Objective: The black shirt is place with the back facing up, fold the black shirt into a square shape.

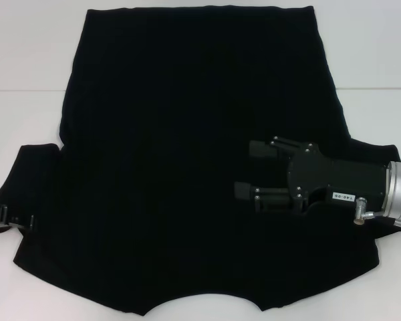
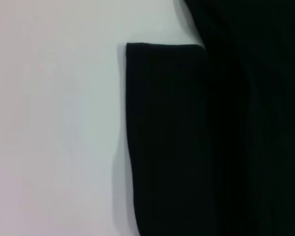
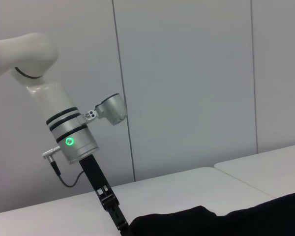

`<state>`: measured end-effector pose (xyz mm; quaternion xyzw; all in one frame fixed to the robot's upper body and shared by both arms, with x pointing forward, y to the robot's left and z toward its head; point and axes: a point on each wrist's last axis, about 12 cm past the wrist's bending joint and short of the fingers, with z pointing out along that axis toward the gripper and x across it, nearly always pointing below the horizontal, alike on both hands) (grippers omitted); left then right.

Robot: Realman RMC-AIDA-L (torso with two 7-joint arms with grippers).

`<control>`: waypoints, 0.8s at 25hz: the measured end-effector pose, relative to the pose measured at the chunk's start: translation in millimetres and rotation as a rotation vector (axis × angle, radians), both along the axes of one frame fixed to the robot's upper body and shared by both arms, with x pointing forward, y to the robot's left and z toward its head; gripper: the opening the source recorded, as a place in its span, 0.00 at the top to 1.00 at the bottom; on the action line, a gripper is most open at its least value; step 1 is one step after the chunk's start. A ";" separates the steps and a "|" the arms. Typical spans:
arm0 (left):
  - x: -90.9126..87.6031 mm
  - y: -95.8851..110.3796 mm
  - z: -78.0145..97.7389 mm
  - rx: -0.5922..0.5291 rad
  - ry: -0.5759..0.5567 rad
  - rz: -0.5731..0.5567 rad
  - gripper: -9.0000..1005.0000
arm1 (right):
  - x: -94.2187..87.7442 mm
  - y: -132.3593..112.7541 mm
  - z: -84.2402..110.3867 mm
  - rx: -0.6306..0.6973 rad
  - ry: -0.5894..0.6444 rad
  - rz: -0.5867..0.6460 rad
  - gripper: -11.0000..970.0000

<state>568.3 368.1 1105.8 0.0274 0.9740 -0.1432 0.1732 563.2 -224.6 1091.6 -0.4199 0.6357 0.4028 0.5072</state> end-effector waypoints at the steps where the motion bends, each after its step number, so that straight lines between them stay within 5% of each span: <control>1: 0.7 -0.9 0.3 -0.001 -0.001 -0.002 0.15 | 0.0 0.0 0.0 0.000 0.000 0.000 0.06; 20: 6.6 -5.0 3.4 0.003 -0.021 -0.009 0.19 | -1.3 -0.7 -1.3 0.001 0.005 -0.002 0.06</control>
